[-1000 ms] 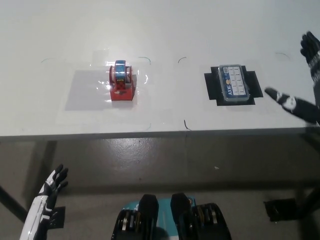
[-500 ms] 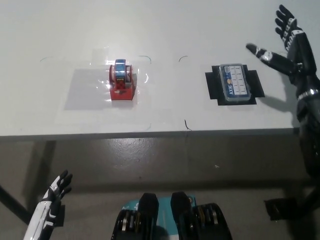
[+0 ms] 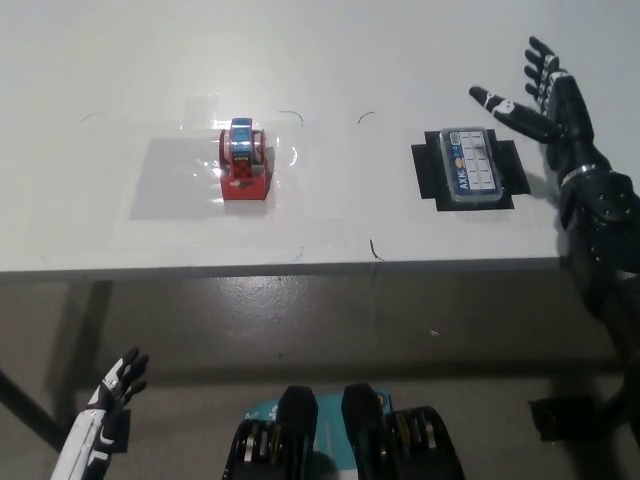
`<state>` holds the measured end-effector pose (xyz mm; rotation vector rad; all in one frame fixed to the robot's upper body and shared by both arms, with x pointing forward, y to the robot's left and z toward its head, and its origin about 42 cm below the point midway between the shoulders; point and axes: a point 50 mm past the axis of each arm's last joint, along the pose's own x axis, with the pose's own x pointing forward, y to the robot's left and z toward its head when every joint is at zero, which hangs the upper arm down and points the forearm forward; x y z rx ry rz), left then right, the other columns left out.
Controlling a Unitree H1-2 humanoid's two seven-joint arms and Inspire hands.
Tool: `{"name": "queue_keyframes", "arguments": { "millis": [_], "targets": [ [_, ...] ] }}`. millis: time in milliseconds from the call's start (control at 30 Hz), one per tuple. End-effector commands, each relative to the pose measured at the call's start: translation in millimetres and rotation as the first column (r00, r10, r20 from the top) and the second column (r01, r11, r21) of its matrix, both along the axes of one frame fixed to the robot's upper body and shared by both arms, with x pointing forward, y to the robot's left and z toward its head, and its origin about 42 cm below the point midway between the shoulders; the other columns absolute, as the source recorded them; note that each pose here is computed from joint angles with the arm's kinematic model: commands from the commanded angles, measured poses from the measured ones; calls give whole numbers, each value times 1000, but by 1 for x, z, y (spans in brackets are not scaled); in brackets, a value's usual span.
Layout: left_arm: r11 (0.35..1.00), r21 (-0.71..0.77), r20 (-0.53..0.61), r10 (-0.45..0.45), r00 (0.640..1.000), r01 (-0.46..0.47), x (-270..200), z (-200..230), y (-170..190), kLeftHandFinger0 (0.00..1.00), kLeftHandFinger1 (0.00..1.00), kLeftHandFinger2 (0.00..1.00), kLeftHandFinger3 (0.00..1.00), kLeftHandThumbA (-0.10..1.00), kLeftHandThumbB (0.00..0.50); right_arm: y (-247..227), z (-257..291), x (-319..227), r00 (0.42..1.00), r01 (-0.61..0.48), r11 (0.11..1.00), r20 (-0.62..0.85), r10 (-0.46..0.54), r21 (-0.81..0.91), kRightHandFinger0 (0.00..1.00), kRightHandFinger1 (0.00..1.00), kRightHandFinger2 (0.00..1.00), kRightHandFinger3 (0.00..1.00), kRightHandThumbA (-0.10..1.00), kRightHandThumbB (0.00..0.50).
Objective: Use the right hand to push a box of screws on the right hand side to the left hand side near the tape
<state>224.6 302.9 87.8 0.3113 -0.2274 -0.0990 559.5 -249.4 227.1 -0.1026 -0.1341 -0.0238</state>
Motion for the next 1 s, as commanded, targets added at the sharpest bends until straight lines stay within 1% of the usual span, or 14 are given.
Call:
{"name": "queue_keyframes", "arguments": {
  "millis": [0, 67, 200, 233, 300, 333, 433, 467, 533, 567, 733, 767, 800, 967],
  "targets": [
    [999, 23, 80, -25, 997, 23, 3, 15, 2, 1000, 1000, 1000, 1000, 1000, 268, 3, 26, 9, 997, 18, 999, 79, -21, 36, 1000, 1000, 1000, 1000, 1000, 319],
    [999, 22, 83, -33, 996, 31, 4, 16, 2, 1000, 1000, 1000, 1000, 1000, 263, 3, 13, 7, 999, 31, 997, 22, -32, 71, 1000, 1000, 1000, 1000, 1000, 334],
    [999, 17, 89, -36, 995, 35, 5, 18, 1, 1000, 1000, 1000, 1000, 1000, 261, 2, -3, 2, 999, 22, 994, -34, -19, 107, 1000, 1000, 1000, 1000, 1000, 289],
    [999, 24, 90, -34, 995, 32, 6, 18, 1, 1000, 1000, 1000, 1000, 1000, 255, 2, -9, 0, 999, 24, 992, -48, -18, 124, 1000, 1000, 1000, 1000, 1000, 298],
    [999, 19, 91, -38, 995, 36, 5, 19, 1, 1000, 1000, 1000, 1000, 1000, 239, 3, -20, -4, 997, 26, 985, -72, -14, 172, 1000, 1000, 1000, 1000, 1000, 284],
    [999, 15, 91, -37, 995, 36, 5, 19, 1, 1000, 1000, 1000, 1000, 1000, 245, 3, -24, -6, 996, 29, 984, -83, -15, 173, 1000, 1000, 1000, 1000, 1000, 295],
    [999, 13, 89, -40, 995, 39, 5, 18, 1, 1000, 1000, 1000, 1000, 1000, 241, 5, -36, -11, 994, 31, 988, -106, -15, 150, 1000, 1000, 1000, 1000, 1000, 299],
    [999, 13, 91, -40, 995, 39, 6, 19, 1, 1000, 1000, 1000, 1000, 1000, 234, 6, -41, -13, 994, 29, 988, -112, -12, 149, 1000, 1000, 1000, 1000, 1000, 274],
    [999, 7, 92, -45, 995, 44, 6, 19, 1, 1000, 1000, 1000, 1000, 1000, 240, 7, -47, -16, 993, 31, 989, -120, -14, 147, 1000, 1000, 1000, 1000, 1000, 262],
    [999, 7, 95, -39, 995, 38, 6, 20, 1, 1000, 1000, 1000, 1000, 1000, 250, 9, -50, -17, 993, 27, 986, -122, -7, 163, 1000, 1000, 1000, 1000, 1000, 274],
    [999, 5, 102, -43, 994, 43, 8, 21, -1, 1000, 1000, 1000, 1000, 1000, 236, 18, -58, -21, 991, 15, 988, -135, 6, 152, 1000, 1000, 1000, 1000, 1000, 304],
    [999, 10, 103, -43, 994, 43, 9, 21, -2, 1000, 1000, 1000, 1000, 1000, 246, 19, -58, -21, 991, 13, 988, -136, 8, 151, 1000, 1000, 1000, 1000, 1000, 312],
    [999, 13, 104, -42, 994, 41, 9, 21, -2, 1000, 1000, 1000, 1000, 1000, 249, 21, -60, -22, 990, 9, 989, -142, 13, 149, 1000, 1000, 1000, 1000, 1000, 311],
    [999, -6, 111, -50, 993, 50, 8, 24, -1, 1000, 1000, 1000, 1000, 1000, 217, 35, -64, -23, 987, -30, 989, -153, 52, 148, 1000, 1000, 1000, 1000, 1000, 305]
  ]
}}
